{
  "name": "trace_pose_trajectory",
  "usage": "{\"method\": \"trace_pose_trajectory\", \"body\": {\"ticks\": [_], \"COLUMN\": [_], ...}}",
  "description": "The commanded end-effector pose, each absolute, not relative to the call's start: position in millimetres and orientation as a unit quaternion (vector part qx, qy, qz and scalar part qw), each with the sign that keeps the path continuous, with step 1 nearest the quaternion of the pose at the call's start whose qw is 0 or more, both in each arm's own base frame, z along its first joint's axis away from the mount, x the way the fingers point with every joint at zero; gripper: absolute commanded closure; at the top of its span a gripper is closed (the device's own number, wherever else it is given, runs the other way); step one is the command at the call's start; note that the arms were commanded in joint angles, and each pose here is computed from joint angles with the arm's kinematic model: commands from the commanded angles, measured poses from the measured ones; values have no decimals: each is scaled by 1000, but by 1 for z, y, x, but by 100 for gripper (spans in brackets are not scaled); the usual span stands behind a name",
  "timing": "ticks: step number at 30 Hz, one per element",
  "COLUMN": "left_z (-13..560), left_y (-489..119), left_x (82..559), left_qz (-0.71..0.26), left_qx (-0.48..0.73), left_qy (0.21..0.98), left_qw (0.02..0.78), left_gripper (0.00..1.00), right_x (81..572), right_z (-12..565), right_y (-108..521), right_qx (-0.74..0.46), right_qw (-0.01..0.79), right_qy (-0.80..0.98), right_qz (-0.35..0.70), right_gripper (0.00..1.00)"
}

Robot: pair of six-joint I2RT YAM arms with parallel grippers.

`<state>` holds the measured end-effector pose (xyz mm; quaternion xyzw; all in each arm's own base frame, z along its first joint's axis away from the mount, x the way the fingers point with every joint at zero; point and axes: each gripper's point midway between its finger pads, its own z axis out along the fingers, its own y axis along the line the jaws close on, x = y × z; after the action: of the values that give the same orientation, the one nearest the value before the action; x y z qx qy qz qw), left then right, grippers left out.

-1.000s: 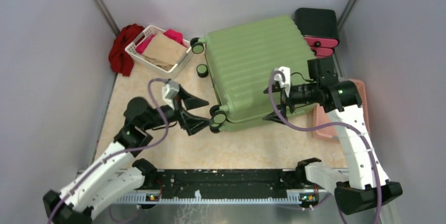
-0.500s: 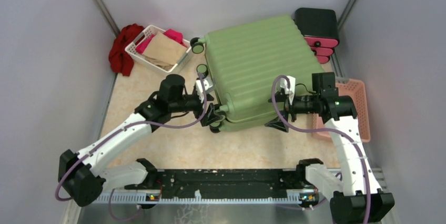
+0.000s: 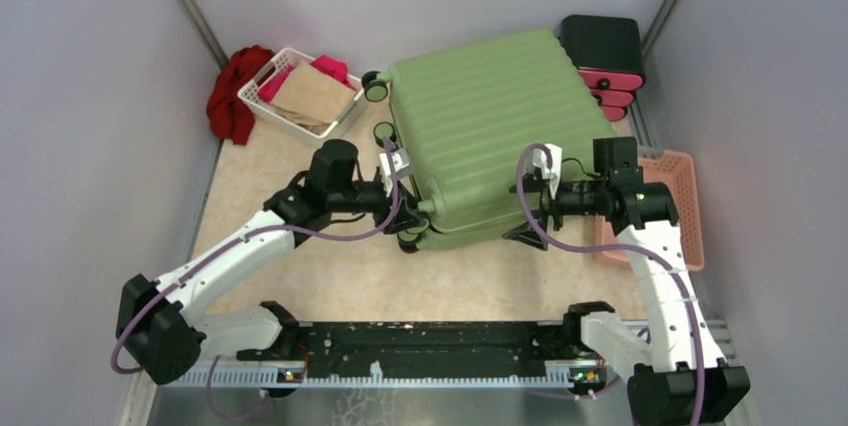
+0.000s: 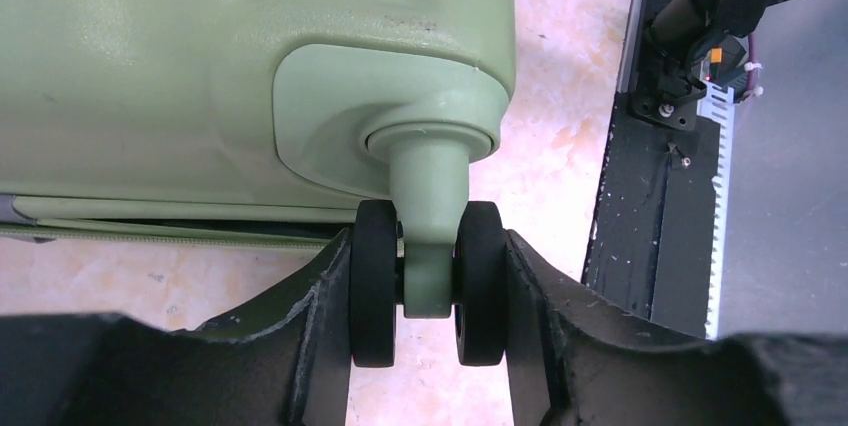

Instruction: Open, take out, and arrange the luggage

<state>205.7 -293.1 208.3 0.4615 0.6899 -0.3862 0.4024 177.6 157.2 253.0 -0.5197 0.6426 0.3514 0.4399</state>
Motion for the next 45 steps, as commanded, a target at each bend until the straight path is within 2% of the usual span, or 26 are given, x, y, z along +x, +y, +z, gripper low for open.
{"method": "trace_pose_trajectory", "body": {"ticks": [1, 2, 8, 17, 25, 31, 36, 41, 45], "left_z": [223, 228, 294, 398, 468, 498, 509, 515, 520], "left_y": [-296, -293, -272, -226, -215, -194, -176, -162, -150], "left_x": [213, 217, 246, 306, 340, 371, 402, 432, 449], "left_qz": [-382, -374, -357, -401, -431, -440, -441, -437, -433], "left_qx": [447, 440, 382, 265, 192, 118, 62, 27, 10], "left_qy": [694, 697, 676, 620, 570, 548, 544, 537, 528], "left_qw": [415, 425, 519, 620, 673, 702, 711, 721, 730], "left_gripper": [96, 100, 100, 100, 100, 100, 100, 100, 100], "right_x": [180, 180, 178, 177, 194, 231, 270, 305, 325], "right_z": [266, 267, 273, 295, 327, 352, 374, 384, 370], "right_y": [159, 158, 156, 155, 140, 120, 102, 83, 70], "right_qx": [-527, -528, -538, -555, -560, -520, -437, -364, -338], "right_qw": [460, 460, 456, 454, 480, 527, 572, 606, 607], "right_qy": [623, 624, 623, 615, 627, 654, 687, 703, 714], "right_qz": [349, 347, 339, 330, 250, 154, 98, 76, 82], "right_gripper": [1, 1, 1, 2, 1, 1, 1, 1, 1]}}
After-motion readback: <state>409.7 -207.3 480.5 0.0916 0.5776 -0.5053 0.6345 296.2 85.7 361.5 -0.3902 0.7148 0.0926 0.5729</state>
